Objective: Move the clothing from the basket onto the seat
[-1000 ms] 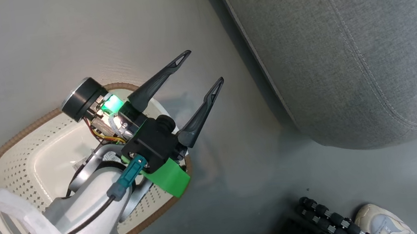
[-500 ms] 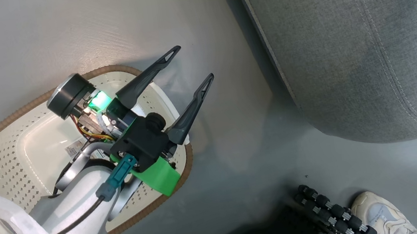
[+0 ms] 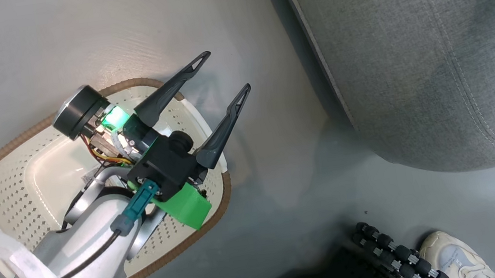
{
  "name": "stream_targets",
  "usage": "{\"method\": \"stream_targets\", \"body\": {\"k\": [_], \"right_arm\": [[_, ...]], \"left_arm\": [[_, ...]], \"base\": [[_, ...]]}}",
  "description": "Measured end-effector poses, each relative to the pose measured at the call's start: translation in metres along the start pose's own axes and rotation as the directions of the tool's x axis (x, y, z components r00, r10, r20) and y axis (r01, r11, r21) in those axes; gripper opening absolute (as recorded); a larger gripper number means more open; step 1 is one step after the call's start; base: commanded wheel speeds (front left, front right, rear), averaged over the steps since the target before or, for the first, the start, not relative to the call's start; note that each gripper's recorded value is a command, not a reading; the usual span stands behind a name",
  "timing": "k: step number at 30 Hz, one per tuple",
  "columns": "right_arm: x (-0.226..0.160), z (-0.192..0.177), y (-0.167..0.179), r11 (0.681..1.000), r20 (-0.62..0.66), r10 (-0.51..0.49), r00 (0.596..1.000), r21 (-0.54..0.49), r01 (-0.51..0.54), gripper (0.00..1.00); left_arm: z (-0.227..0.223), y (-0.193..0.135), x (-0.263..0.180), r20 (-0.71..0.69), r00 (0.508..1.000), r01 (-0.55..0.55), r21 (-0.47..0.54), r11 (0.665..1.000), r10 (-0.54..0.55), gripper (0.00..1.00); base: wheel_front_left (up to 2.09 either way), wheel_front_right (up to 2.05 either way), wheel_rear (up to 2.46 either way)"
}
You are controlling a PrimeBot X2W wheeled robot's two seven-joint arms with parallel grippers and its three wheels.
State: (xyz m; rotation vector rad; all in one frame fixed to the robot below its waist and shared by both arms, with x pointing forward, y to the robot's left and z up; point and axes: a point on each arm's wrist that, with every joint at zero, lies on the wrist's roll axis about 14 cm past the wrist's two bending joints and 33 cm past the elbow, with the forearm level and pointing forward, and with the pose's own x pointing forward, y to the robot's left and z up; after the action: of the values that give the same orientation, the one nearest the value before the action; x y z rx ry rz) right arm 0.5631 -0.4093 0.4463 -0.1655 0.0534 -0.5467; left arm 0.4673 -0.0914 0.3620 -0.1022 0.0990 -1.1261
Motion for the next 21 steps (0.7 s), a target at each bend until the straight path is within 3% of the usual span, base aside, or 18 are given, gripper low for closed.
{"method": "stream_targets", "body": {"k": [21], "right_arm": [[-0.092,0.016,-0.049,0.998,-0.023,0.013,1.000,0.061,-0.012,1.00]], "left_arm": [[0.063,-0.031,-0.005,0.068,0.997,-0.037,0.048,0.998,0.034,1.00]], "base": [[0.00,0.00,0.00]]}}
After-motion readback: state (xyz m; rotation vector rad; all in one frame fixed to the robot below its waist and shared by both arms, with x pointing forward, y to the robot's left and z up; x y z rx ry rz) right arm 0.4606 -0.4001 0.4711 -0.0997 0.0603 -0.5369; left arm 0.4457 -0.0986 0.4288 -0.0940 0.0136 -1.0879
